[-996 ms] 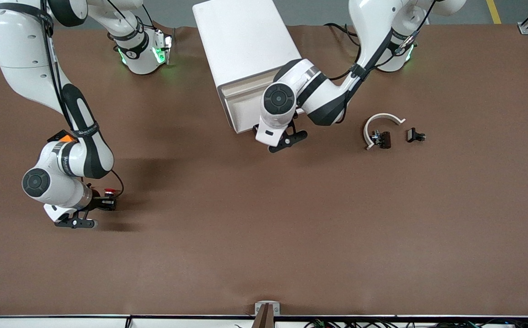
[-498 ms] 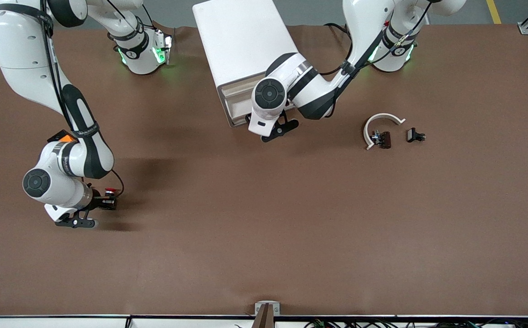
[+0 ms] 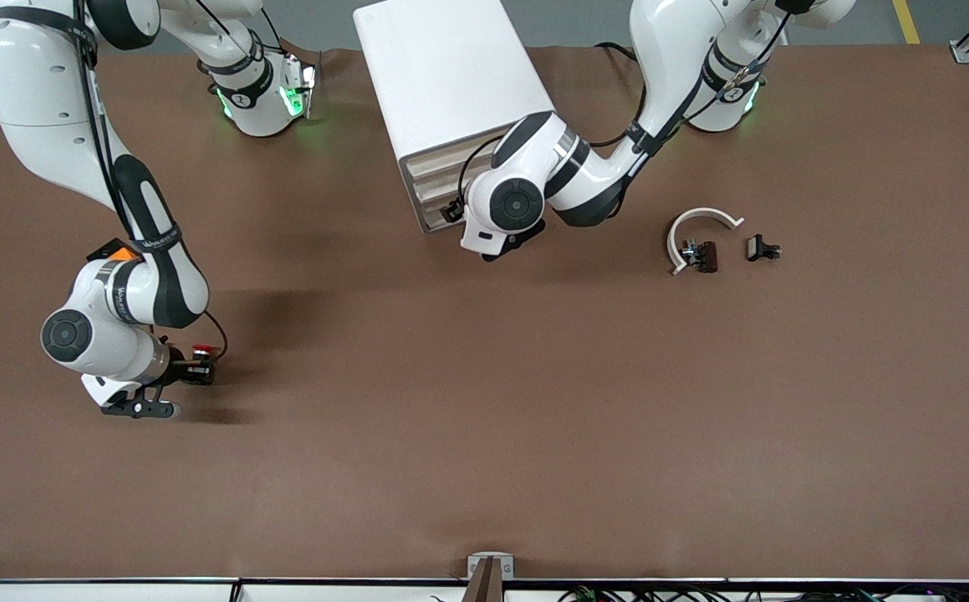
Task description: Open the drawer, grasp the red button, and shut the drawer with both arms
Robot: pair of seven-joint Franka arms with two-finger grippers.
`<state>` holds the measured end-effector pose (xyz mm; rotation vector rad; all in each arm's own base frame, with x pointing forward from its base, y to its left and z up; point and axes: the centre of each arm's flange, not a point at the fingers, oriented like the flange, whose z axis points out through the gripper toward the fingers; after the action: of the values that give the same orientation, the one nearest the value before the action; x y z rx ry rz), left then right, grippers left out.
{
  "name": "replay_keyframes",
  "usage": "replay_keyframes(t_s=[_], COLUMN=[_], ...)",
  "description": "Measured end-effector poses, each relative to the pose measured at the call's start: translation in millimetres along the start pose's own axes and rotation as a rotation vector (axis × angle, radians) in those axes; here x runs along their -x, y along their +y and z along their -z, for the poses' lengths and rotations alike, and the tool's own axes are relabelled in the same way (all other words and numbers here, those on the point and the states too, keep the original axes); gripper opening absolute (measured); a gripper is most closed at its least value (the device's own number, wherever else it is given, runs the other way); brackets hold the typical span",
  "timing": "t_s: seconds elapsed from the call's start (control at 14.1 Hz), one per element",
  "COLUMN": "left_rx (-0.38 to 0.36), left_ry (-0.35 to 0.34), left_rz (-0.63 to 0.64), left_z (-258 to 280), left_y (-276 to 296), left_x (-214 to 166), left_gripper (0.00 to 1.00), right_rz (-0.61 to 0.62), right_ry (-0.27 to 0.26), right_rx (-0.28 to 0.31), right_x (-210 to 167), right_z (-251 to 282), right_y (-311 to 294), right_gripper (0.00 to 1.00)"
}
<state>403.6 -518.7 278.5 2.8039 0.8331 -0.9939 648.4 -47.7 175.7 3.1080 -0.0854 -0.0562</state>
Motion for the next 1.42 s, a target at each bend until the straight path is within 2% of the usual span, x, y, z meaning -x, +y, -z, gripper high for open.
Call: replay_keyframes(t_s=[0.57,0.71,0.85,1.14,1.28,1.42], left_rx=[-0.010,-0.018,-0.026,-0.026,-0.016,0.000], left_ry=[-0.158,-0.178,-0.186,-0.187,-0.137,-0.026], left_rz=[0.088,0.096,0.098,0.098,0.074,0.040], left_z=[-11,-15,-18,-17,-5,25], left_y=[-3,-3,-4,-4,-2,-1], left_x=[-23,-24,-24,-25,-33,-54], left_gripper=[1.00,1.00,1.00,1.00,1.00,1.00], right_rz=[-0.002,-0.003,-0.006,-0.003,0.003,0.007], right_ry=[-0.015,-0.015,-0.027,-0.034,-0.065,-0.093], right_rx=[-0.001,-0.001,-0.001,-0.003,-0.008,-0.012], right_x=[2,2,4,2,-4,-10], right_z=[0,0,-2,2,17,38], right_y=[1,1,3,2,-3,-6], right_gripper=[0.41,0.42,0.57,0.97,1.00,1.00])
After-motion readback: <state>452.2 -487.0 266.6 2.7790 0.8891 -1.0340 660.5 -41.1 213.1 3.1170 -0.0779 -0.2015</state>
